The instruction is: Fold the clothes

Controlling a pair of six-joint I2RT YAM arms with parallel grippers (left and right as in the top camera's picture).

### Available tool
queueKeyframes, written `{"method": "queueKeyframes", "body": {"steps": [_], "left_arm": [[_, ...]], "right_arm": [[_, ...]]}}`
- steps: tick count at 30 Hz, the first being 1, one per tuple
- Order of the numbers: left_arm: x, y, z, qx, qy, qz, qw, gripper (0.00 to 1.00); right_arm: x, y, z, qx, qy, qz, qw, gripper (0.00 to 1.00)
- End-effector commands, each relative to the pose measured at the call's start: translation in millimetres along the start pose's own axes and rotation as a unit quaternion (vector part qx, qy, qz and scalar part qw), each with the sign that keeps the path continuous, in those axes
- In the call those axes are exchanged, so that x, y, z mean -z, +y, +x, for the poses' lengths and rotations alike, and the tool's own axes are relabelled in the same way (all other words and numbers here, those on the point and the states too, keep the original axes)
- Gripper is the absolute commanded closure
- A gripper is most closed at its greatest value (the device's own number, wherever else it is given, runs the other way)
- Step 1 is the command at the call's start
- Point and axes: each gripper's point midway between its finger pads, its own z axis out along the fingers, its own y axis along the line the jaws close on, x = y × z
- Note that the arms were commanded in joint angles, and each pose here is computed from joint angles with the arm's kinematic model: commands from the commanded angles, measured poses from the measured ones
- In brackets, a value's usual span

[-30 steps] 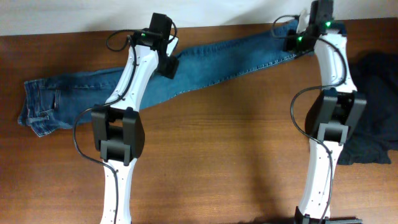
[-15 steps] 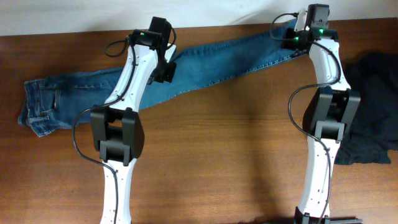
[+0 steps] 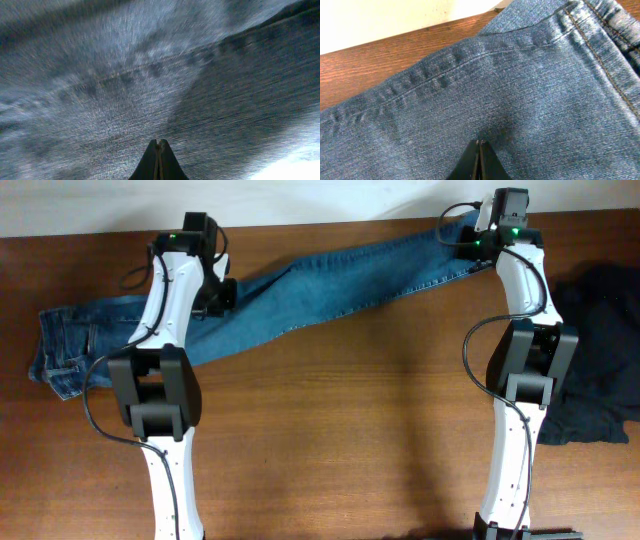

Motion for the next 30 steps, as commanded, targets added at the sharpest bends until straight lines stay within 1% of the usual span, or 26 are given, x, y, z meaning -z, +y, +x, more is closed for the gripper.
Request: {"method": "queueKeyframes", "body": {"steps": [1,6,8,12,16,18,26,30], "left_arm": [[-7,-3,14,0.013,0.022,0.026,0.999,1.00],[-34,16,30,0.034,0.043,0.022,0.998,1.00],[-46,30,40,0.053,0.056,0.018,0.997,0.99],[-55,79,51,0.085,0.063,-0.044,0.993,1.00],[-55,122,46,0.124,0.040,-0.062,0.990,1.00],[-54,139,43,0.141,0.026,-0.064,0.988,1.00],[-52,194,43,0.195,-0.005,-0.073,0.978,1.00],[-50,208,36,0.206,-0.028,-0.076,0.975,0.99]], "right_arm": [[-6,-4,3,-0.004,0.002,0.008,1.000,0.96],[-6,-4,4,-0.004,0.003,0.009,1.000,0.96],[-6,-12,6,-0.005,0.008,0.031,0.999,0.96],[-3,-33,15,-0.006,0.024,0.092,0.995,0.96],[3,-53,27,-0.005,0.048,0.145,0.988,0.96],[5,-58,31,-0.006,0.055,0.157,0.986,0.96],[14,-84,49,-0.024,0.093,0.171,0.981,0.96],[18,-93,58,-0.031,0.112,0.176,0.978,0.96]]}}
